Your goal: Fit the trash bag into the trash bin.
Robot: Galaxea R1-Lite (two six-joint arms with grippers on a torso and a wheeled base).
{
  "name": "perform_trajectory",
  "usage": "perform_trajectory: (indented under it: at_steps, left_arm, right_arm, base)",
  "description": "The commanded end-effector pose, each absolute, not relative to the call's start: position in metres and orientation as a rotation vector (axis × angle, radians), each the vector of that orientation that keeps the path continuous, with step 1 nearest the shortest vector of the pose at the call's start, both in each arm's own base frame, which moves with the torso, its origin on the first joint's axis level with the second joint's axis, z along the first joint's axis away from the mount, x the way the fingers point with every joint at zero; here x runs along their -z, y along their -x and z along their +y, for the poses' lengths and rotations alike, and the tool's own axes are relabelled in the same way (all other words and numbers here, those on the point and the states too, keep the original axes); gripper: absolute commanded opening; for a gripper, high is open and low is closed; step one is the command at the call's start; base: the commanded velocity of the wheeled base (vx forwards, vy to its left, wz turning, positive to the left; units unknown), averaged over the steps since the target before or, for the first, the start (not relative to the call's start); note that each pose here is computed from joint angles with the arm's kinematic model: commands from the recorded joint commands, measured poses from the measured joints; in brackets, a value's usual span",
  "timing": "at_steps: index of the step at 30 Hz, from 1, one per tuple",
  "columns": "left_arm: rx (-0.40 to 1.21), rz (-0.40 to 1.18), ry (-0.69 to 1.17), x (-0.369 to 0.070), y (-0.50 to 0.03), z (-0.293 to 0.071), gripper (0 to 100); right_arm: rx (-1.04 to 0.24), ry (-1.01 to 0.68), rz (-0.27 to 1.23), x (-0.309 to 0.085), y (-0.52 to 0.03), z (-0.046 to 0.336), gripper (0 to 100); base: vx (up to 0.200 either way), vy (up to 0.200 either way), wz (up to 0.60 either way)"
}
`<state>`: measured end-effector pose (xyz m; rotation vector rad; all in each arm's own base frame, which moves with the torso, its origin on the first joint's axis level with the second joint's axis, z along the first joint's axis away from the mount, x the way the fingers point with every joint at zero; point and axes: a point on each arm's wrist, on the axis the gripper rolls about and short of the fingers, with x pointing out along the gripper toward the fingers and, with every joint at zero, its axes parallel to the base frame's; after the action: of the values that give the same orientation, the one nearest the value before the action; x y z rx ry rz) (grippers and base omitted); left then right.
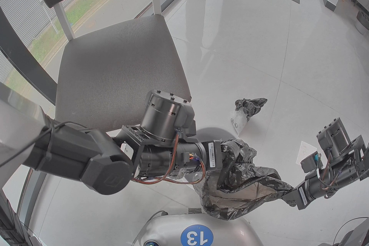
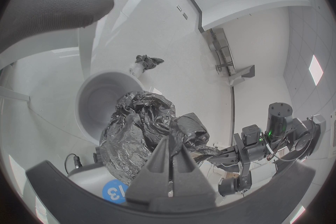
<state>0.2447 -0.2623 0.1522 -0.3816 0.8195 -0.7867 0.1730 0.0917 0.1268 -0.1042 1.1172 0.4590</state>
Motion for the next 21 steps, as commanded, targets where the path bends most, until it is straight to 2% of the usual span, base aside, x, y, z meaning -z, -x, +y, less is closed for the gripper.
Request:
perform_trajectory:
  at_steps: [1,9,15,21]
  left_arm:
    - [0.716,0.794,0.410,-0.142,-0.271,-0.249,0]
    - [0.622,0.730,0.456,-0.156,-0.289,-0.214,0]
    - [0.576,0.692,0.476,-0.168,-0.291,-0.190,0]
    - [0.571,0.710,0.472,-0.165,-0.280,-0.183,0]
  right_arm:
    - [-0.390,0.082,1.164,-0.104,-0.198,0.085,0]
    - [-0.397,0.066,1.065,-0.098,-0.235,0.095,0]
    - [-0.412,0.068,1.041,-0.099,-0.259,0.109,0]
    - [-0.450,0.088,1.056,-0.096,-0.258,0.124,0]
  base:
    - [0.000,0.000,0.00]
    - [0.000,0.000,0.00]
    - [0.000,0.000,0.00]
    - [0.000,0.000,0.00]
